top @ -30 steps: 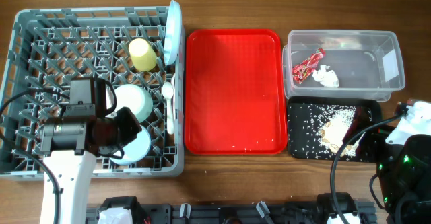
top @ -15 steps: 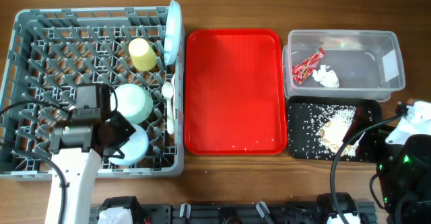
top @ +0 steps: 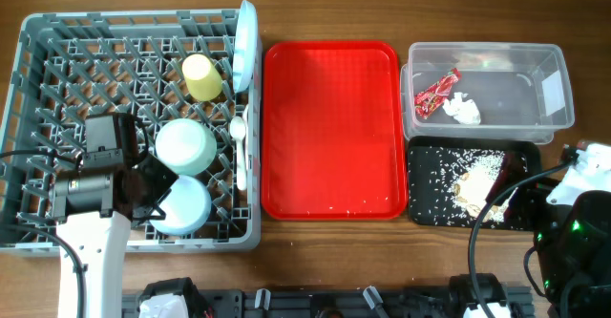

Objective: Sort waste into correct bins and load items into the dishwasher rack
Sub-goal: 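Open the left gripper and settle the bowl in the rack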

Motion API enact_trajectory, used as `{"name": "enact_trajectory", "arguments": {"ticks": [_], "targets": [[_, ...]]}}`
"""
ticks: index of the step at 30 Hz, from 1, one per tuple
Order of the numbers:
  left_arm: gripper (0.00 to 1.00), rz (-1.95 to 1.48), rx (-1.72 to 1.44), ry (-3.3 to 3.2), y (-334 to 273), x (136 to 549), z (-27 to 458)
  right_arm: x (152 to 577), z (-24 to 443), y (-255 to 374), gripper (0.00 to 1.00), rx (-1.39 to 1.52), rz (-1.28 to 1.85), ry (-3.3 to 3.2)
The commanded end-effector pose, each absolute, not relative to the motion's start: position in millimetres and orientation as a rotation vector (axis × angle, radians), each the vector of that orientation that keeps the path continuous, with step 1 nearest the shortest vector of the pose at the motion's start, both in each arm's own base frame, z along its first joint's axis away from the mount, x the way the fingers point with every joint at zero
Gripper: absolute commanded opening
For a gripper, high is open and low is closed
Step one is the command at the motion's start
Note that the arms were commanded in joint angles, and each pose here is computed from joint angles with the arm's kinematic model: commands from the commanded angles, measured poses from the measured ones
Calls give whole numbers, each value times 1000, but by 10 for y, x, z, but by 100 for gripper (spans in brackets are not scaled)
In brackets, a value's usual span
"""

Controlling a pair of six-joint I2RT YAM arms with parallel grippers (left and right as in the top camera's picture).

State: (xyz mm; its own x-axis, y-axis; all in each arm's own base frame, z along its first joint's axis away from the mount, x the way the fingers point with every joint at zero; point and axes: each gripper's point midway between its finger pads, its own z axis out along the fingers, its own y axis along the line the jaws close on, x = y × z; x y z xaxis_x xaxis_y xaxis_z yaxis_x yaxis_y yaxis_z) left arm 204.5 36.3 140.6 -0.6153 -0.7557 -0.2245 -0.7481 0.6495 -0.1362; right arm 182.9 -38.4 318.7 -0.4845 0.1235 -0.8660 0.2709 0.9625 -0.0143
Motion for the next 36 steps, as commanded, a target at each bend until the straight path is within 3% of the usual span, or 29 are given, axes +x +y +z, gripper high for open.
{"name": "enact_trajectory", "arguments": {"ticks": [1,11,19,22,24,36], "targets": [[4,-17,-1224,2638,376,1981,1310,1829,3218,-369,100,260,-177,2074],[7,110,-1344,2548,547,1947,911,1829,3218,-369,100,260,-177,2074],[6,-252,-1243,2441,252,2318,1694,1829,3218,-369,100,260,-177,2074],[36,-502,-1121,2364,8,2511,2054,1829,3218,-369,100,260,-177,2074],[100,-523,-1087,2315,9,2570,2156,1829,3218,-369,100,260,-177,2074],[100,-524,-1086,2314,8,2567,2159,1829,3218,-369,100,260,-177,2074]]}}
